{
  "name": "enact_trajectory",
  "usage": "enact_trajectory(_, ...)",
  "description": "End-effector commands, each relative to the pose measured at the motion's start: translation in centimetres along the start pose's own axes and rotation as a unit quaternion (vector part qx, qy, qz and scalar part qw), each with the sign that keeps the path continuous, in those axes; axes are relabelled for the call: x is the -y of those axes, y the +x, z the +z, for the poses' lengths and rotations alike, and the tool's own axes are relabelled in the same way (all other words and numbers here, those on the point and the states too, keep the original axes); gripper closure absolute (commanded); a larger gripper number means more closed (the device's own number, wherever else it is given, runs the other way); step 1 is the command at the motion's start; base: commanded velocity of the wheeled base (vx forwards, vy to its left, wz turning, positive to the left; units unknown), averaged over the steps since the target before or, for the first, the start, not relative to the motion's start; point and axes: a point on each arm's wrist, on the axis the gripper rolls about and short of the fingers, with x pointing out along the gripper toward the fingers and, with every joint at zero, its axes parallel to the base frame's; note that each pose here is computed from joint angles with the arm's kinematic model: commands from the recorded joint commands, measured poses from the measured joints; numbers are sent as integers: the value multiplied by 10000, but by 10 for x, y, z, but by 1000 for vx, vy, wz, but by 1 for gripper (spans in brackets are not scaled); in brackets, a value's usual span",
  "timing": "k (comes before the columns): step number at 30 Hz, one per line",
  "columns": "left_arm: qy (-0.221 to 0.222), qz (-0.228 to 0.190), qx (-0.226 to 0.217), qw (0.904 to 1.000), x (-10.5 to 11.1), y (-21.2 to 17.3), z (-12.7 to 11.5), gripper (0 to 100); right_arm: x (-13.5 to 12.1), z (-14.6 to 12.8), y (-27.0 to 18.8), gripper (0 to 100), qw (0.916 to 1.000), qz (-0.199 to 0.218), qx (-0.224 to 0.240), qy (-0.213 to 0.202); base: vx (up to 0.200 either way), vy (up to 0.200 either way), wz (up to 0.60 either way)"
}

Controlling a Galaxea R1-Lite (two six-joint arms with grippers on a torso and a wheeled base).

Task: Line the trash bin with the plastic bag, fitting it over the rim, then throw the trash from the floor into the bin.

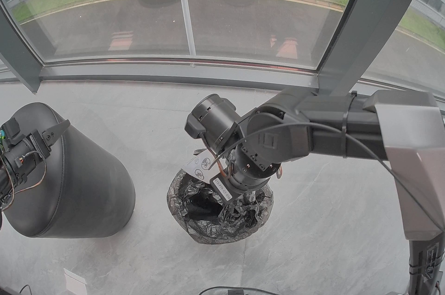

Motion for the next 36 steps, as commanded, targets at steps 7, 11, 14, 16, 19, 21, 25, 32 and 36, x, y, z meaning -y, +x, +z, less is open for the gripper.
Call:
enact_trajectory(7, -4, 3, -3, 10000, 0, 0, 0, 0, -23, -12, 45, 100, 9988, -46, -451, -195, 0, 0, 0)
enact_trajectory(11, -1, 1, 4, 10000, 0, 0, 0, 0, -24, -12, 51, 100, 9988, -64, -450, -173, 0, 0, 0)
enact_trajectory(14, 2, -2, 10, 10000, 0, 0, 0, 0, -26, -9, 54, 0, 9995, -42, -291, -109, 0, 0, 0)
enact_trajectory(16, -1, 1, 4, 10000, 0, 0, 0, 0, -27, -7, 59, 0, 9998, -21, -176, -88, 0, 0, 0)
enact_trajectory(19, 2, -2, 10, 10000, 0, 0, 0, 0, -28, -6, 64, 0, 9999, -12, -112, -36, 0, 0, 0)
enact_trajectory(21, 5, -4, 17, 10000, 0, 0, 1, 0, -29, -6, 64, 0, 9999, -7, -103, -39, 0, 0, 0)
enact_trajectory(25, 5, 2, 43, 10000, 0, -1, 2, 0, -28, -5, 63, 0, 10000, -9, -61, -67, 0, 0, 0)
enact_trajectory(32, -109, -13, 60, 9999, 0, -1, 3, 0, -33, 3, 56, 0, 9993, 125, 282, 231, 0, 0, 0)
enact_trajectory(36, -100, -21, 80, 9999, 1, -3, 3, 0, -41, -2, 58, 0, 9977, 170, 168, 627, 0, 0, 0)
